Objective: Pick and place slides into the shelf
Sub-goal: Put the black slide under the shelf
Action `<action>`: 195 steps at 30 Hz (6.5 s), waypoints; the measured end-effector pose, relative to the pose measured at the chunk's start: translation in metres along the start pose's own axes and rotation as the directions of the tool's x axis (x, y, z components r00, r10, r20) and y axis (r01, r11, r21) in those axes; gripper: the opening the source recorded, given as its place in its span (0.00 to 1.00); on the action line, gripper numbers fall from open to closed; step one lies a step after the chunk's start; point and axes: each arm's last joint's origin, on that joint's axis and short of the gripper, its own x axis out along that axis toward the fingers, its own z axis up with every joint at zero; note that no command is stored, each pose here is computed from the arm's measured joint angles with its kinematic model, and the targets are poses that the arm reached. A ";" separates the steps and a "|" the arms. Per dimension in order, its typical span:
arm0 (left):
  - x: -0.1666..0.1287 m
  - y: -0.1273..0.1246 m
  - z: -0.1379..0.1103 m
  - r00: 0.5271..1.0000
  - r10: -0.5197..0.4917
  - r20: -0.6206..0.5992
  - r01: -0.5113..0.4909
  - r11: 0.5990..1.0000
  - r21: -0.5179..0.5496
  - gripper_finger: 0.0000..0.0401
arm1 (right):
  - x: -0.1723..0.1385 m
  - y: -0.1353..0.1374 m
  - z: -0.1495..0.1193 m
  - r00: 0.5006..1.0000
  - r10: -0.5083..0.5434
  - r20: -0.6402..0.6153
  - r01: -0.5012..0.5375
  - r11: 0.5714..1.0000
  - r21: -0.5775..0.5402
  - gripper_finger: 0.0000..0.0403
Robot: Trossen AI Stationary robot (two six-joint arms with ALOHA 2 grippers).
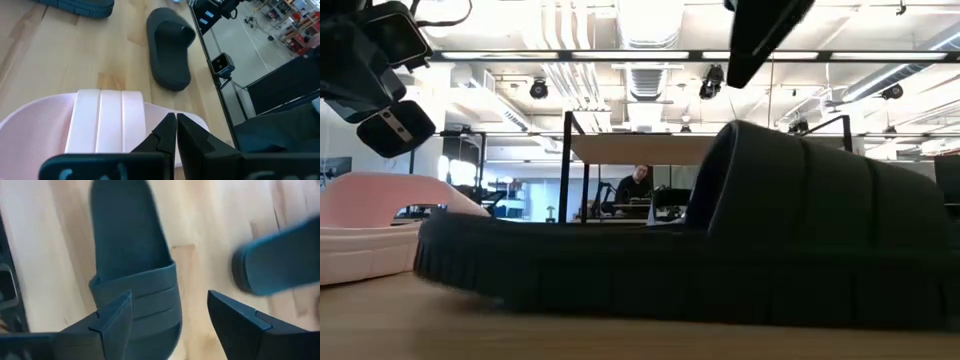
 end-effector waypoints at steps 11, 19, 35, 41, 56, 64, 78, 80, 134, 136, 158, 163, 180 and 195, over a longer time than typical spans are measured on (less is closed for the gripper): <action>-0.001 -0.001 0.001 1.000 -0.011 0.014 0.011 1.000 -0.001 0.00 | 0.057 -0.035 0.005 0.809 0.406 -0.425 -0.088 0.798 0.596 0.53; 0.000 -0.001 0.001 1.000 -0.009 0.005 0.009 1.000 -0.002 0.00 | 0.061 -0.009 -0.009 0.792 0.528 -0.308 -0.168 0.673 0.721 0.53; 0.002 0.001 -0.001 1.000 0.004 -0.016 -0.004 1.000 -0.002 0.00 | 0.081 -0.036 0.008 0.945 0.322 -0.056 -0.150 0.579 0.801 0.53; 0.002 0.000 -0.001 1.000 0.002 -0.013 -0.002 1.000 -0.001 0.00 | 0.075 -0.061 0.032 0.986 0.151 0.066 -0.143 0.586 0.798 0.53; 0.007 0.002 -0.003 0.999 0.025 -0.044 -0.025 1.000 0.004 0.00 | 0.046 -0.107 0.086 0.973 0.066 0.223 -0.209 0.663 0.719 0.53; 0.010 0.004 -0.004 0.997 0.038 -0.062 -0.038 0.999 0.003 0.00 | 0.046 -0.106 0.098 0.941 0.105 0.323 -0.305 0.678 0.668 0.53; 0.011 0.004 -0.004 0.997 0.041 -0.065 -0.041 0.999 -0.005 0.00 | 0.066 -0.182 0.120 0.940 -0.033 0.340 -0.210 0.729 0.652 0.53; 0.010 0.004 -0.004 0.997 0.040 -0.064 -0.040 0.999 -0.006 0.00 | 0.063 -0.185 0.119 0.954 0.004 0.300 -0.214 0.708 0.673 0.53; 0.008 0.003 -0.003 0.998 0.025 -0.054 -0.023 1.000 0.021 0.00 | 0.068 -0.159 0.131 0.940 -0.008 0.342 -0.200 0.800 0.566 0.43; 0.008 0.003 -0.003 0.998 0.025 -0.054 -0.024 1.000 0.021 0.00 | 0.063 -0.161 0.130 0.955 0.002 0.297 -0.183 0.792 0.583 0.42; 0.009 0.003 -0.003 0.998 0.029 -0.058 -0.026 0.998 0.048 0.00 | 0.068 -0.101 0.108 0.928 0.257 0.269 -0.369 0.727 0.580 0.03; 0.010 0.003 -0.004 0.998 0.032 -0.061 -0.029 0.999 0.046 0.00 | 0.078 -0.102 0.106 0.923 0.257 0.286 -0.382 0.705 0.598 0.03; 0.027 0.004 0.002 0.998 0.060 -0.012 -0.060 0.997 0.044 0.00 | 0.030 -0.086 0.107 0.889 0.173 0.425 -0.387 0.781 0.491 0.03; 0.073 0.033 -0.008 0.919 0.361 -0.160 -0.338 0.928 0.156 0.00 | -0.020 -0.073 0.084 0.939 -0.088 0.334 -0.113 0.835 0.539 0.03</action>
